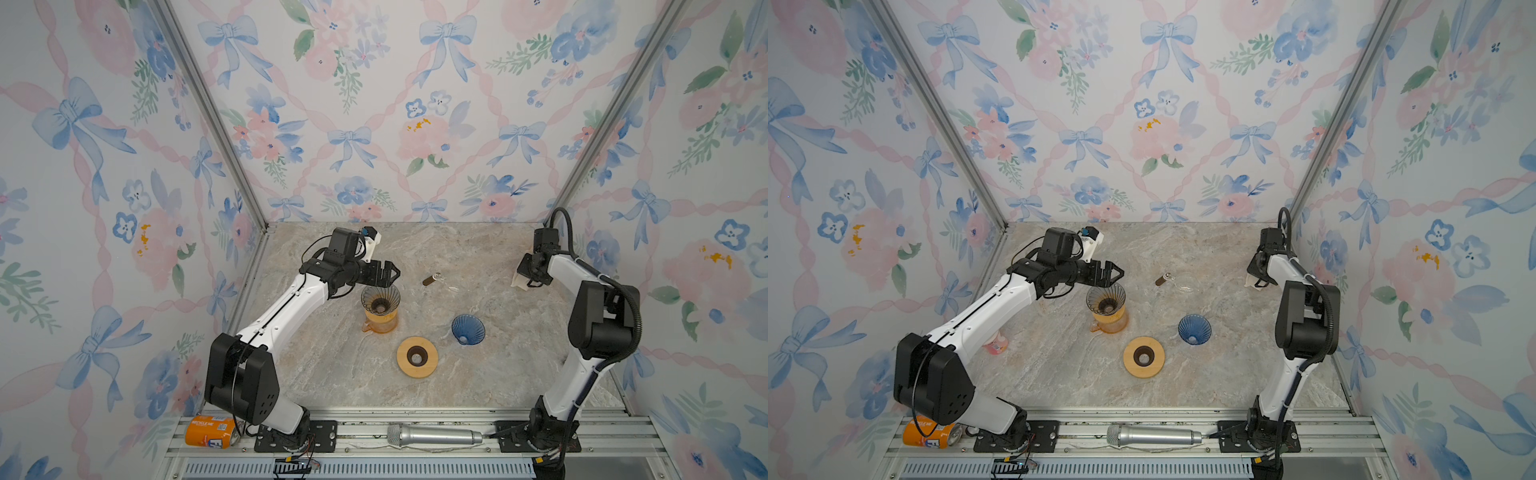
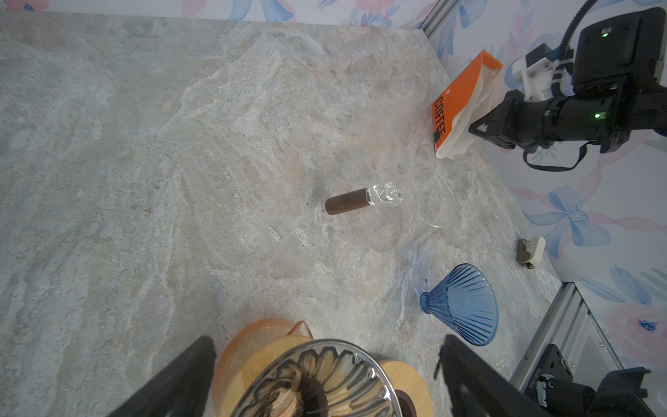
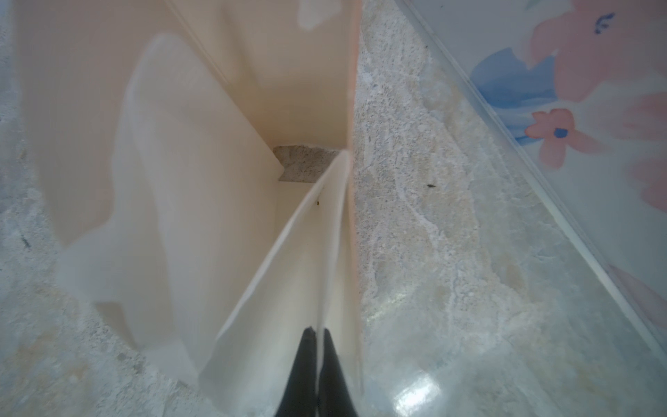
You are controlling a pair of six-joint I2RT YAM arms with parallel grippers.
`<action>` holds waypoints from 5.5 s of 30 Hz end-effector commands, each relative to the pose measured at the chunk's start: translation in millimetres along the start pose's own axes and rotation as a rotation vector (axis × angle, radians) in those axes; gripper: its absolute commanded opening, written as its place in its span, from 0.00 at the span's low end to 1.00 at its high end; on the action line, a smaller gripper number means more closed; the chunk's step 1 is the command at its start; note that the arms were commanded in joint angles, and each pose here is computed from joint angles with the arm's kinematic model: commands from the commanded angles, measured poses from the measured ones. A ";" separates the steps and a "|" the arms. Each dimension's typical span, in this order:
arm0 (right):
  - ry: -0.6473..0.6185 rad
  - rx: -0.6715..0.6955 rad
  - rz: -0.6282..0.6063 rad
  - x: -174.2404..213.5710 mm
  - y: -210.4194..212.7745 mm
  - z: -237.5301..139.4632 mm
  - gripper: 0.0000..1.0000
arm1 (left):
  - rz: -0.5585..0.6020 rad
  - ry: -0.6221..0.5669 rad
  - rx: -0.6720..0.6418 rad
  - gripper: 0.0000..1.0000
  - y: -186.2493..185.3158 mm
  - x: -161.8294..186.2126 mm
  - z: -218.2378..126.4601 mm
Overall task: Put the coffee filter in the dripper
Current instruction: 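Lower the right gripper into the orange box and pinch one white paper filter, then pull the white filter out and carry it toward the grey dripper, then lower the held filter into the grey dripper beside the left gripper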
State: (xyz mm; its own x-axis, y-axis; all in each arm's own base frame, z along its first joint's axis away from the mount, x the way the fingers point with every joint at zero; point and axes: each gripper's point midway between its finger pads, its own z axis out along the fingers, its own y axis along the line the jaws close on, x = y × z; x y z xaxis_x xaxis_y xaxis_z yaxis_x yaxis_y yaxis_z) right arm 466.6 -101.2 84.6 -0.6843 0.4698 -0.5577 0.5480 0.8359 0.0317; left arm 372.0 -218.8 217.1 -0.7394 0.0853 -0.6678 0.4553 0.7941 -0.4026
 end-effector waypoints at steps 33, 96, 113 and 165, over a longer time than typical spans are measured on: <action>-0.185 0.021 -0.064 -45.2 -3.1 -91.8 0.00 | -0.001 -0.040 0.042 0.98 -14.4 -22.2 -2.2; 0.476 -0.807 -0.777 212.4 272.2 -354.2 0.00 | -0.047 -0.166 0.009 0.93 -39.4 -3.2 -88.0; 0.479 -0.688 -0.757 235.1 298.0 -325.4 0.00 | -0.080 -0.133 -0.019 0.87 -25.2 4.5 -76.9; 0.427 -0.726 -0.683 246.0 319.8 -351.5 0.02 | -0.163 -0.045 -0.007 0.73 -13.4 10.7 -45.9</action>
State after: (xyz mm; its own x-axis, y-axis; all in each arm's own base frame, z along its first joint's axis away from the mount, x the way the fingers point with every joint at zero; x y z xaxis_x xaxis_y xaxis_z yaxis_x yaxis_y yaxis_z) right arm 310.5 375.4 224.0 -0.9331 -0.2431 -0.2651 -0.3240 0.8882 0.3257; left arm 334.8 -199.0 247.0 -0.7712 -0.0674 -0.6330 0.3382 0.7991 -0.4971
